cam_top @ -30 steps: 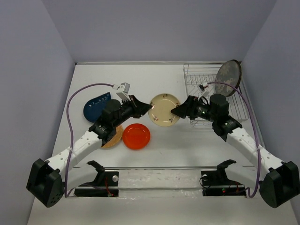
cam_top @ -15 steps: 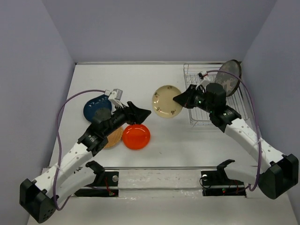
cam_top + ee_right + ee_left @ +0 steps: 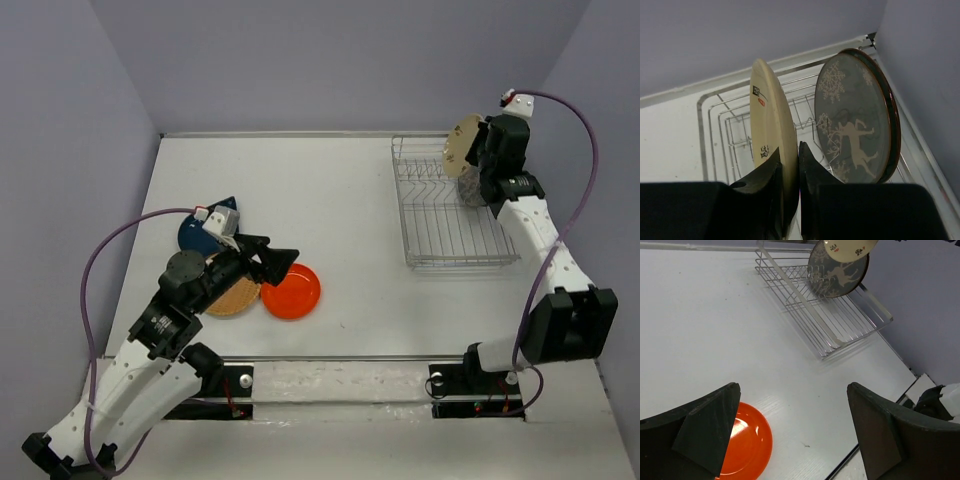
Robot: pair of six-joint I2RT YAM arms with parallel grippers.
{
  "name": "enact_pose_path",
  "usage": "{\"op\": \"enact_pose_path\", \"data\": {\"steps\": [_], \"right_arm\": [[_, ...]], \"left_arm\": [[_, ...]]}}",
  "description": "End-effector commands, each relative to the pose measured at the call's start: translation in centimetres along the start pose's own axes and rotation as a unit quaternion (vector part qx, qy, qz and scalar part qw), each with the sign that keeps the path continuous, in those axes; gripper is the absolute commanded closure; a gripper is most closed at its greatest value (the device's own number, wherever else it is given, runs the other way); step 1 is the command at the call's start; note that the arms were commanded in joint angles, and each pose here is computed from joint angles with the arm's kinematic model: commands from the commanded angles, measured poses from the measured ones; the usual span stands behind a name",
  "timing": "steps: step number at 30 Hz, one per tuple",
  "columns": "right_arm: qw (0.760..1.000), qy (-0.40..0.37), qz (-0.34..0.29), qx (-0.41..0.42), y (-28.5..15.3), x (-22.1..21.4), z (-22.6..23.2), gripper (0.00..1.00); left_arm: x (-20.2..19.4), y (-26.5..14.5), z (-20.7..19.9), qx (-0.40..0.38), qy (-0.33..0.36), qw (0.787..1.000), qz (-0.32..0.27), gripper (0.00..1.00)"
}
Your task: Load the plates into the dish rack
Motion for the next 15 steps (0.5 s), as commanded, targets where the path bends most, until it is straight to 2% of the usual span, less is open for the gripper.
{"op": "enact_pose_path", "data": {"steps": [1,9,15], "right_arm": [[0.994,-0.071,-0.058,-0.054,2.3,3.6,-1.4,0.93],[0.982,-0.168,-0.017,-0.084,7.7,1.1,-2.6,0.93],[0.978,-0.192,0.008,-0.086,9.3,-0.9,-3.1,0.93]], "left_arm": [[-0.5,-0.2,0.2,-0.007,0.034,0.999,0.002,0.01],[-0.5,-0.4,0.1,-0.012,0.036,0.999,0.000,0.01],[-0.7,-0.2,0.3,-0.006,0.034,0.999,0.007,0.01]]}}
Point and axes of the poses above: each gripper's point midway between its finger pads, its own y axis out along the fingers, its own z axis along the line the jaws close on, x = y × z, the point moved 7 cm from there along -y, back along the fingers, and after that the axes turned 11 degrees about y, right-handed, at the moved point
